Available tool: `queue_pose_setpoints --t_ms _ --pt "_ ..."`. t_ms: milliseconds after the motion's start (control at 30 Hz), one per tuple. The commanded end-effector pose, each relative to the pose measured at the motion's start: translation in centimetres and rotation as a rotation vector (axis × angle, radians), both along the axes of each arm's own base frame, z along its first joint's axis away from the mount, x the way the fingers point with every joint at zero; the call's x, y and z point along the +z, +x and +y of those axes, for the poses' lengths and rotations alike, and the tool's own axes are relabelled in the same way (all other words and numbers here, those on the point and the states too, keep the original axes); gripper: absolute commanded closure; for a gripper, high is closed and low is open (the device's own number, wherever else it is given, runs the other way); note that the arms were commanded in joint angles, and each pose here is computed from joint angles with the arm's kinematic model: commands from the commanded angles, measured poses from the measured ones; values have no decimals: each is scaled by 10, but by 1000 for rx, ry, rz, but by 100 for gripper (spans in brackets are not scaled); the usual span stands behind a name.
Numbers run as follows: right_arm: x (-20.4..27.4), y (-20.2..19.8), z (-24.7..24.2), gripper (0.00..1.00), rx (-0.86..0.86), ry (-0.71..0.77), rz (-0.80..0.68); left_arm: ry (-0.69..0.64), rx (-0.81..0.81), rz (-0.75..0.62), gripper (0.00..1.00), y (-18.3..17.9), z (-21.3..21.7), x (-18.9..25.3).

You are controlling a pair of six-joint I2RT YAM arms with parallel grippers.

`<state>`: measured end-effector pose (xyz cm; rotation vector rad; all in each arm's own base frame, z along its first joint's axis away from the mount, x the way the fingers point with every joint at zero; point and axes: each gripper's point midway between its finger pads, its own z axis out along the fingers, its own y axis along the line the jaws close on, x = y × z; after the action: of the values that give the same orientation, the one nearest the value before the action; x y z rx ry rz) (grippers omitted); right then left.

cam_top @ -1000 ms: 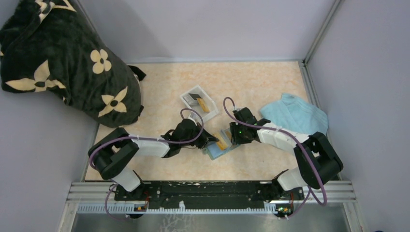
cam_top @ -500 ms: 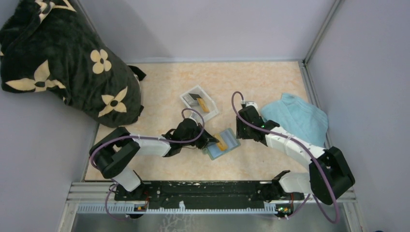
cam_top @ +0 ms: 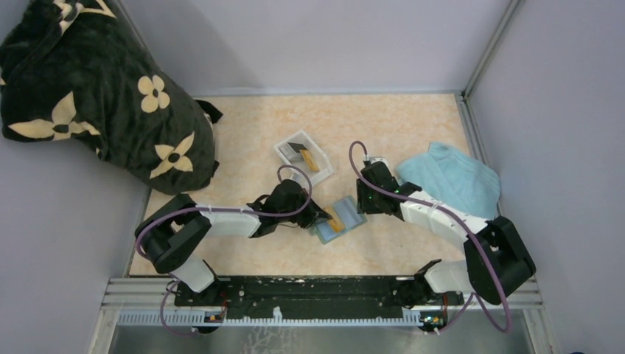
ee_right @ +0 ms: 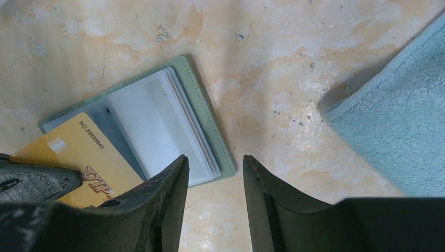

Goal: Put the credit cards into the card holder
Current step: Turn over the card slot in the card holder, then insert the credit card into the card holder.

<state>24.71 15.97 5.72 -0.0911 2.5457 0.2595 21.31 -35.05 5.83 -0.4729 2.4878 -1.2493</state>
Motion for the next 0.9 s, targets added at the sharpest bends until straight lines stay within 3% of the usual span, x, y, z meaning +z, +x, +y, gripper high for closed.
queue_pose_setpoints --t_ms 0,867 --pt "16 20 14 57 14 48 -57 0 5 -7 100 -3 5 0" --pt "-3 40 10 60 -59 -1 -35 -98 7 -26 100 0 -5 -10"
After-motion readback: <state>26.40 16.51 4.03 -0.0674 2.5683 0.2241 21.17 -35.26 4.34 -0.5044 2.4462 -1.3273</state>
